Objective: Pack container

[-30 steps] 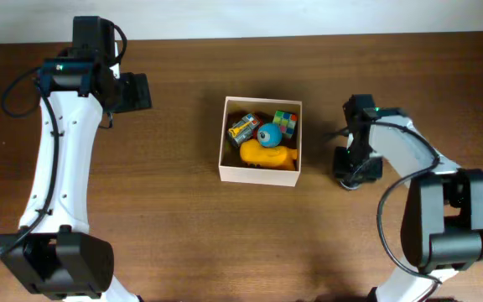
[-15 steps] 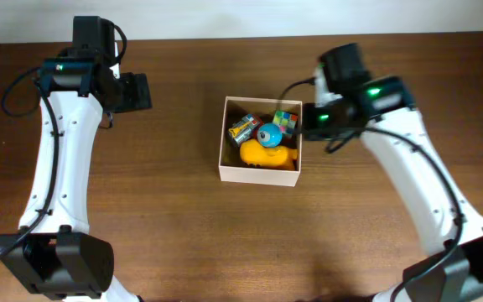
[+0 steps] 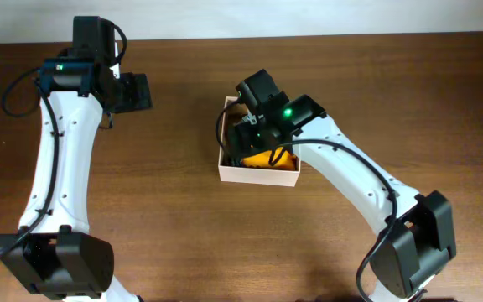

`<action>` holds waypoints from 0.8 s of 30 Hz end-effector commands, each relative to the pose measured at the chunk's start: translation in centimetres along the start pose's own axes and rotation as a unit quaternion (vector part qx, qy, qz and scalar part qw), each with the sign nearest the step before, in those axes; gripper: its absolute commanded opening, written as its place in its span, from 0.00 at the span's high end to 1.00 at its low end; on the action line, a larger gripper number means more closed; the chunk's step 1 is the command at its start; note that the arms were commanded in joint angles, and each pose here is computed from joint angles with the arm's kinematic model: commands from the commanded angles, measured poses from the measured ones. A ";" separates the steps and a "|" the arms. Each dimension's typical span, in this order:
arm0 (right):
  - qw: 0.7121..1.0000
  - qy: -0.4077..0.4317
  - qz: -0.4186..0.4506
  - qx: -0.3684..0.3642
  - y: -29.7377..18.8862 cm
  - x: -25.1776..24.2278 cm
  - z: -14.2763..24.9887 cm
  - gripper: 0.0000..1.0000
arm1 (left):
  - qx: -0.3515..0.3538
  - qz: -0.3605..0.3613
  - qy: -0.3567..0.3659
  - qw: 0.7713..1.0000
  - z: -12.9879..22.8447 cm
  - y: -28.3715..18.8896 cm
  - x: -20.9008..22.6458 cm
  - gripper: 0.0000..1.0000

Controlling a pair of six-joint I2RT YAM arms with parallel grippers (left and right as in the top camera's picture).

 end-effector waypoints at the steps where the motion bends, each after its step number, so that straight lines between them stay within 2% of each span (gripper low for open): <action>1: 0.998 -0.003 -0.007 -0.056 -5.7 0.2 -2.2 0.02 | -0.009 0.003 -0.007 1.000 -0.3 -0.6 0.1 0.01; 6: 0.992 0.000 -0.026 -0.121 -14.9 0.1 -3.0 0.01 | -0.009 0.003 -0.007 1.000 -0.3 -0.6 0.1 0.01; 12: 0.985 -0.002 -0.066 -0.161 -21.3 0.2 -1.0 0.01 | -0.009 0.003 -0.007 1.000 -0.3 -0.6 0.1 0.01; 16: 0.979 0.018 -0.015 -0.203 -24.1 -2.8 -0.8 0.01 | -0.009 0.003 -0.007 1.000 -0.3 -0.6 0.1 0.01; 21: 0.946 0.076 0.053 -0.310 -31.8 -8.5 1.2 0.01 | -0.009 0.003 -0.007 1.000 -0.3 -0.6 0.1 0.01; 24: 0.931 0.042 0.090 -0.352 -35.5 -10.5 3.2 0.01 | -0.009 0.003 -0.007 1.000 -0.3 -0.6 0.1 0.01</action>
Point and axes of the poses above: each gripper's point midway between its finger pads, its own y axis out along the fingers, its own x axis along the line the jaws close on, z = x × y, the point moved 1 cm from there along -y, back along the fingers, and after that the axes turned 2 degrees about y, right-handed, at the moved point
